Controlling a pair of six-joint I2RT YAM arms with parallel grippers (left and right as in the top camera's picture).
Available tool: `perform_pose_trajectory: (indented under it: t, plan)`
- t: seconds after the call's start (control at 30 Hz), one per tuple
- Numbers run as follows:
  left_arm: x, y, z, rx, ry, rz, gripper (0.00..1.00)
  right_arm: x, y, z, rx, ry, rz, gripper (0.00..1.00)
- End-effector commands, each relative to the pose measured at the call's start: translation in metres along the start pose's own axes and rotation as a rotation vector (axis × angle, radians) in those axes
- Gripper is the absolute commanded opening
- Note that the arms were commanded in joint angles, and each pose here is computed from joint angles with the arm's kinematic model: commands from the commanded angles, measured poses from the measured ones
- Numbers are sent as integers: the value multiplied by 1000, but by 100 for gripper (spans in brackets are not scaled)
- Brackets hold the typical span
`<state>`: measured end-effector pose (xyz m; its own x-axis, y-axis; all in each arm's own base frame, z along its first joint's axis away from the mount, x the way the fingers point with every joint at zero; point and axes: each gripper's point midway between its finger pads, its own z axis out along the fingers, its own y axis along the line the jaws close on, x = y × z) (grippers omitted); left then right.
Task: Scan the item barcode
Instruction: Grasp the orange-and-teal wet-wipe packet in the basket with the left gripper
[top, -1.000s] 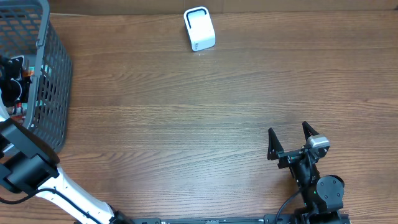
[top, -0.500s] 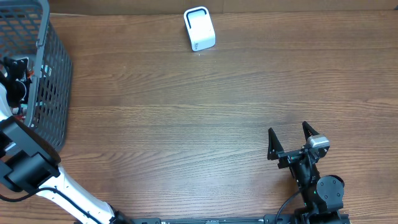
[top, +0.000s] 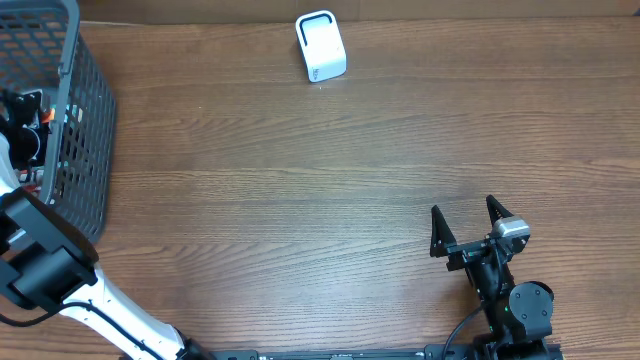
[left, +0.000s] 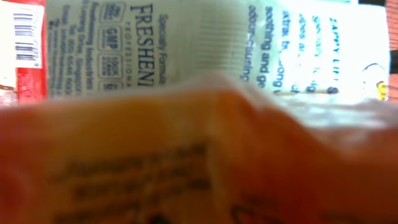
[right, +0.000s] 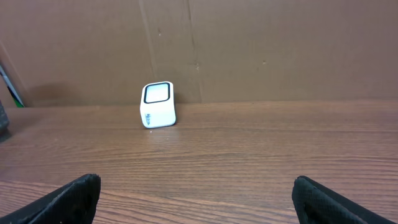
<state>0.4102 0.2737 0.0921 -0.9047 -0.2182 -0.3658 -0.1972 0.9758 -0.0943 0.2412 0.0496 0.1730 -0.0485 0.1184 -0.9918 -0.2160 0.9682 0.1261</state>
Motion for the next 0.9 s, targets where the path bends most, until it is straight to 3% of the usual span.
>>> perform_pose_trajectory:
  t: [0.0, 0.23, 0.47, 0.73, 0.87]
  plan:
    - [-33, -3, -60, -59, -145, 18, 59, 2, -2, 0, 9, -1, -3, 100]
    - [-50, 0, -118, -170, -264, 6, 59, 3, -2, 0, 9, -1, -3, 100]
    - [-74, -16, -210, -242, -502, -49, 60, 3, -2, 0, 9, -1, -3, 100]
    - [-84, -78, -327, -240, -804, -45, 61, 3, -2, 0, 9, -1, -3, 100]
    - [-74, -134, -355, -202, -851, 28, 61, 3, -2, 0, 9, -1, -3, 100]
